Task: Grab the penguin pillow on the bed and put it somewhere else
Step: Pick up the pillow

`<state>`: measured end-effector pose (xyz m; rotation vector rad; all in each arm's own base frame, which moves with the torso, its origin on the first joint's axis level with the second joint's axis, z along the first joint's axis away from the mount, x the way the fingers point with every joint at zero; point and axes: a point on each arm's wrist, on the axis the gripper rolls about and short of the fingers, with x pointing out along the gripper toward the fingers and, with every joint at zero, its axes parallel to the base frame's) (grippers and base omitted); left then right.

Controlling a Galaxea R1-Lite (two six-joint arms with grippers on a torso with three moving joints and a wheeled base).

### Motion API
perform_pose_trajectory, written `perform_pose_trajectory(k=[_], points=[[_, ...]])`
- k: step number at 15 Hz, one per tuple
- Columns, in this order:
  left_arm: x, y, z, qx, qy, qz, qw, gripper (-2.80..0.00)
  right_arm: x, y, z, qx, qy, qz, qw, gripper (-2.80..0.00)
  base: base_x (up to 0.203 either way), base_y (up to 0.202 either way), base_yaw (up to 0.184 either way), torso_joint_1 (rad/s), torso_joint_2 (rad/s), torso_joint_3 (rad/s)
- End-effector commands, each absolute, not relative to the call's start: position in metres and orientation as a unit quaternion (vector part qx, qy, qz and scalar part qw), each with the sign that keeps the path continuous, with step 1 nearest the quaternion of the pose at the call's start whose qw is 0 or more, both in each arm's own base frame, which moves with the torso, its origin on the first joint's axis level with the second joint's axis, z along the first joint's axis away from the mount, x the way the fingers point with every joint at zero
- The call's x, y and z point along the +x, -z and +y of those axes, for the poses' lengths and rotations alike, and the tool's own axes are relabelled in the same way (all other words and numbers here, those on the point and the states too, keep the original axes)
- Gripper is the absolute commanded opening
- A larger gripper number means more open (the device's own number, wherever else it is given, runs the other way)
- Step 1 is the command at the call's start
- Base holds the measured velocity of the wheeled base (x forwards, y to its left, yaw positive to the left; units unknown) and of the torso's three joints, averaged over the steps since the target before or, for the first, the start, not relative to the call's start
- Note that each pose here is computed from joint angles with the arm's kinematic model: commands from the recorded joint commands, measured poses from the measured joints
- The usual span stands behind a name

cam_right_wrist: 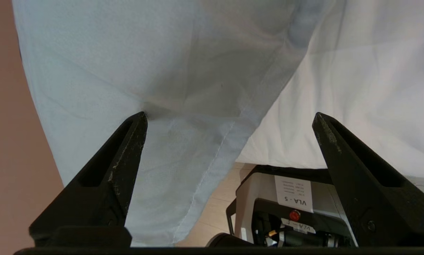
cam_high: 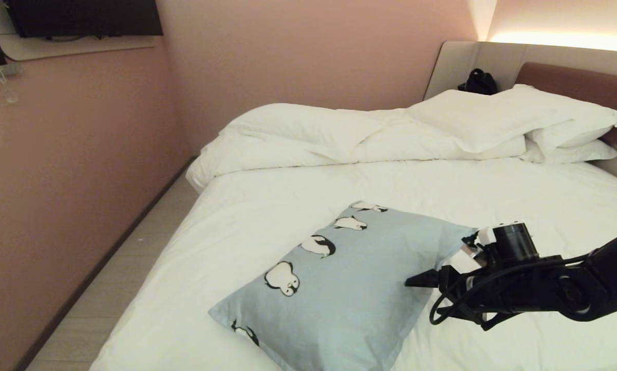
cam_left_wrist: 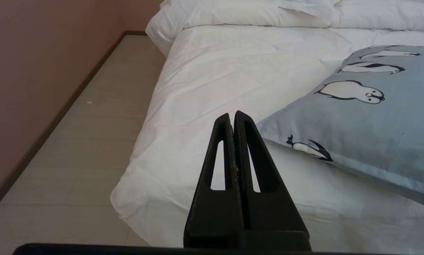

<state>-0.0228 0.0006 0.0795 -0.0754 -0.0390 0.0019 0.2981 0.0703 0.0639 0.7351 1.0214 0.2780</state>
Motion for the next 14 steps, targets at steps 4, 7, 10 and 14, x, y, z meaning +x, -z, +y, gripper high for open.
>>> perform_pose_trajectory(k=[4, 7, 10, 14], points=[[-0.023, -0.080, 0.001, -0.038, -0.001, -0.020, 0.999, -2.80, 0.308, -0.057, 0.073, 0.349, -0.141, 0.479, 0.793, 0.00, 0.000, 0.000, 0.000, 0.000, 0.00, 0.000], [-0.023, -0.080, 0.001, -0.039, -0.001, -0.020, 0.999, -2.80, 0.327, -0.052, 0.079, 0.347, -0.146, 0.475, 0.795, 0.00, 0.000, 0.000, 0.000, 0.000, 0.00, 0.000], [-0.023, -0.080, 0.001, -0.038, -0.001, -0.020, 0.999, -2.80, 0.341, -0.046, 0.090, 0.342, -0.156, 0.476, 0.795, 0.00, 0.000, 0.000, 0.000, 0.000, 0.00, 0.000], [-0.023, -0.080, 0.001, -0.038, -0.002, -0.020, 0.999, -2.80, 0.355, -0.047, 0.110, 0.335, -0.166, 0.485, 0.791, 0.00, 0.000, 0.000, 0.000, 0.000, 0.00, 0.000]])
